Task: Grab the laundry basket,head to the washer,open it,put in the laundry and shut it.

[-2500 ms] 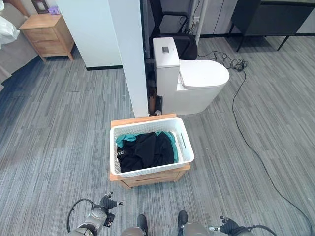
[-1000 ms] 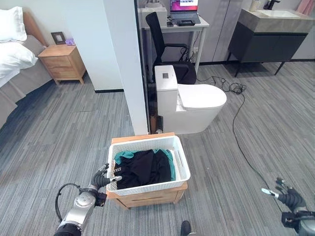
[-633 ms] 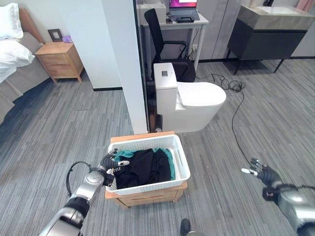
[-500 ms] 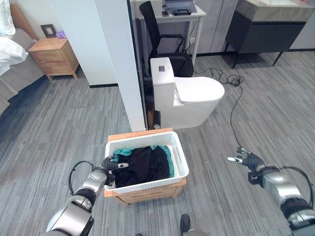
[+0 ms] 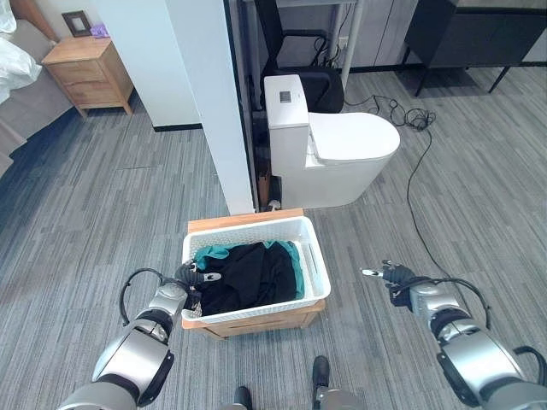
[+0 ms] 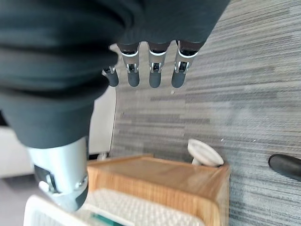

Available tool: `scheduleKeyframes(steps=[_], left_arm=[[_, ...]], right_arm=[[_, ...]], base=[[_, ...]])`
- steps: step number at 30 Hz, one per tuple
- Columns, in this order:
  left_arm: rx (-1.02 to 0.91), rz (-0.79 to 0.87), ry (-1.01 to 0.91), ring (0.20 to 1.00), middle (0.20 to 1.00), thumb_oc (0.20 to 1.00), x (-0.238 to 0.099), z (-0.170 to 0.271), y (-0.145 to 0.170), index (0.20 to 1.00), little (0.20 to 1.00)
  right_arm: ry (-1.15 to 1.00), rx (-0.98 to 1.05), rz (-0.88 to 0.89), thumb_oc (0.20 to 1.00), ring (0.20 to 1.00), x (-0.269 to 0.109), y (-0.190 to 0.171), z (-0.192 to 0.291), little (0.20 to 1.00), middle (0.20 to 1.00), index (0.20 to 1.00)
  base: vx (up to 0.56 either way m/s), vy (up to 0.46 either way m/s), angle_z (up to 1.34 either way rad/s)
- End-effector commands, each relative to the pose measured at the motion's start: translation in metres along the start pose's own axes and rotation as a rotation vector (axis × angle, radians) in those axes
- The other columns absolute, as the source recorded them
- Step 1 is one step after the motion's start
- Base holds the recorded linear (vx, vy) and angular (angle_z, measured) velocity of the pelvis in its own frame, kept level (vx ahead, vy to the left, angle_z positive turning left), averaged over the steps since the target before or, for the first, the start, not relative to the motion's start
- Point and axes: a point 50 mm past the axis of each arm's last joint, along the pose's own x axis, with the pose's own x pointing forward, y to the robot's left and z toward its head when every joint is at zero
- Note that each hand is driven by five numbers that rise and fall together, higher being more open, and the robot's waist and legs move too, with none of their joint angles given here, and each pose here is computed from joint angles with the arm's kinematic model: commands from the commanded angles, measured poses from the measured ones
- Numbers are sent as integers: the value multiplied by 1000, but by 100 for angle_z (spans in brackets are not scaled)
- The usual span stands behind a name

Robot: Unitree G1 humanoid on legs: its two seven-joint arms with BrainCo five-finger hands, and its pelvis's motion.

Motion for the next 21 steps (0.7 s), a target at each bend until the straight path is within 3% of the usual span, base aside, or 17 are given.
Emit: scheduleKeyframes(steps=[1,10,15,21], left_arm=[[-34,111,-51,1000,1000,1000,2,27,26,1000,1000],[-105,39,-510,1000,1000,1000,-25,105,18,1000,1000],[-93,49,-559,1000,1000,1000,-32,109,25,1000,1000],[-62,105,-476,1000,1000,1000,-24,95,35,1000,1000]], right_arm=[[-81,-57,-13,1000,1000,3,9,32,1000,1000,1000],[-112,-42,6,1000,1000,0,12,21,1000,1000,1000],[-89,-31,8,1000,1000,0,12,14,1000,1000,1000],[-77,-44,25,1000,1000,2,18,16,1000,1000,1000]], base=[[7,3,3],[21,2,9],[-5,3,13],[-10,13,6]])
